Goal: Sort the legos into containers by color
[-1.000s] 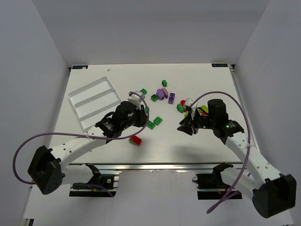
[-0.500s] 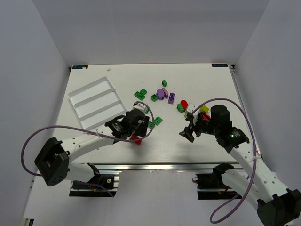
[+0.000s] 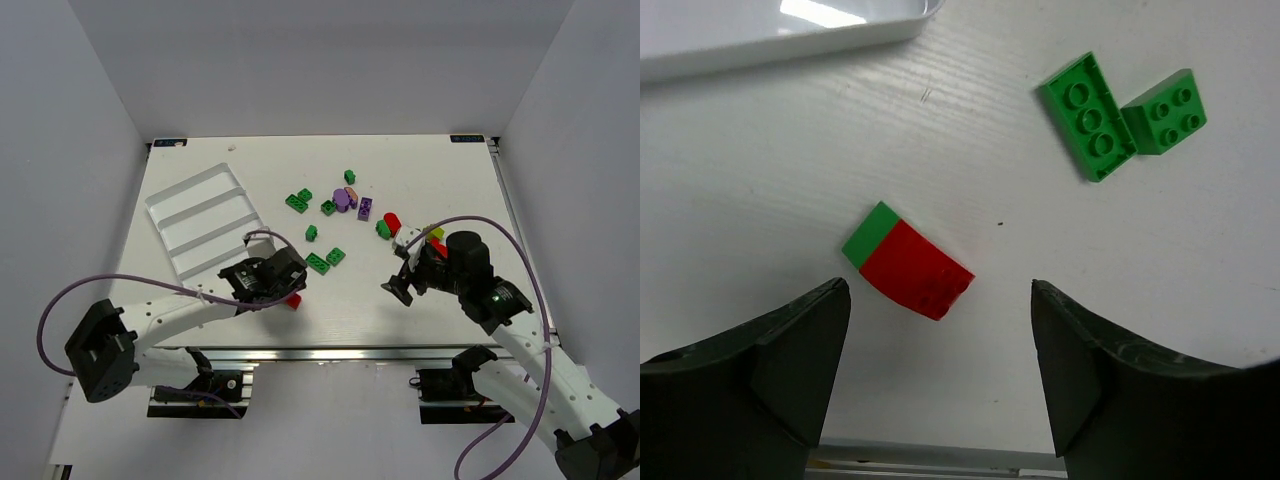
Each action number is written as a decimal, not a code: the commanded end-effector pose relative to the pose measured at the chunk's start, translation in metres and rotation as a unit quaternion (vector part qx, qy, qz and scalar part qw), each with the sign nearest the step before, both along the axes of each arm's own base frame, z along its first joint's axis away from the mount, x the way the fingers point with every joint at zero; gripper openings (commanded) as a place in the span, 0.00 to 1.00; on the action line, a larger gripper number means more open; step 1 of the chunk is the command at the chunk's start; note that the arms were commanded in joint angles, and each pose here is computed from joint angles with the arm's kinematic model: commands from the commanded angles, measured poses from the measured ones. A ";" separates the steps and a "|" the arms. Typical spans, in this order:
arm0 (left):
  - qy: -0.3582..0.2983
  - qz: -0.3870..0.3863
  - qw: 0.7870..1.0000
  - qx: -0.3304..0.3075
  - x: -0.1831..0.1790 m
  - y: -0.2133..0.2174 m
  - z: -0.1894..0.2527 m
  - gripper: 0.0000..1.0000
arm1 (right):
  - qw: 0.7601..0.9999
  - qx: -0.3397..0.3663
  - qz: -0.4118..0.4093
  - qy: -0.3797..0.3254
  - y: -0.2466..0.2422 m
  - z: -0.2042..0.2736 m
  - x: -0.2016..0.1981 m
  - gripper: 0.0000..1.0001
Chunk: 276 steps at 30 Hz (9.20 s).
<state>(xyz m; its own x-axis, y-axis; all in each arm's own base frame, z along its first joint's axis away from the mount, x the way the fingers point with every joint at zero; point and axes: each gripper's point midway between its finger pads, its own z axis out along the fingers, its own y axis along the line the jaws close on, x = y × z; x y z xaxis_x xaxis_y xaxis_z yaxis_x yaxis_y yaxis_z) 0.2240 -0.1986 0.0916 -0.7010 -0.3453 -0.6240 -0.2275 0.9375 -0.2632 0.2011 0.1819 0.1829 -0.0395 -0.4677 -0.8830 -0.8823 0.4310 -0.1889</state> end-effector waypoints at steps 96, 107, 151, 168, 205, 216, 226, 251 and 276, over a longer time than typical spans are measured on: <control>-0.427 -0.663 0.610 -0.077 -0.085 -0.134 0.172 0.00 | 0.940 0.148 0.306 -0.023 0.060 0.109 -0.077 0.89; -0.411 -0.693 0.588 -0.073 -0.098 -0.142 0.154 0.00 | 0.947 0.155 0.281 0.022 0.071 0.082 -0.063 0.85; -0.458 -0.608 0.649 -0.005 -0.065 -0.116 0.174 0.00 | 0.964 0.134 0.228 -0.031 0.067 0.074 -0.044 0.00; -0.298 -0.098 0.950 -0.011 0.191 0.094 0.148 0.00 | 0.986 0.149 0.039 -0.061 0.047 0.084 0.006 0.00; -0.198 0.178 0.958 0.107 0.343 0.229 0.053 0.58 | 0.987 0.145 0.058 -0.049 0.055 0.075 0.001 0.00; -0.197 0.159 0.963 0.097 0.333 0.224 0.072 0.80 | 0.986 0.145 0.060 -0.051 0.055 0.076 0.001 0.00; -0.335 0.032 0.937 -0.089 0.257 0.155 0.178 0.35 | 0.993 0.081 0.082 -0.006 0.102 0.051 0.028 0.00; -0.483 0.023 0.868 -0.112 0.105 0.160 0.278 0.82 | 0.990 0.060 0.118 -0.048 0.384 0.010 0.175 0.00; -0.479 0.000 0.869 -0.122 0.107 0.152 0.276 0.82 | 0.988 0.122 0.041 -0.088 0.422 -0.031 0.235 0.46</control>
<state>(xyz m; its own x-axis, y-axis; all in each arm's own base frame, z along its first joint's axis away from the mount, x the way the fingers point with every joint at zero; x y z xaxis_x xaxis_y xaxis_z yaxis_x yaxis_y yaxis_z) 0.3316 -0.0464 0.3695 0.1015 -0.5523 -0.8274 0.1966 0.8264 -0.5276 0.4270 0.5977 0.1193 0.0999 -0.3077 -0.9462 -0.9001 0.3774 -0.2178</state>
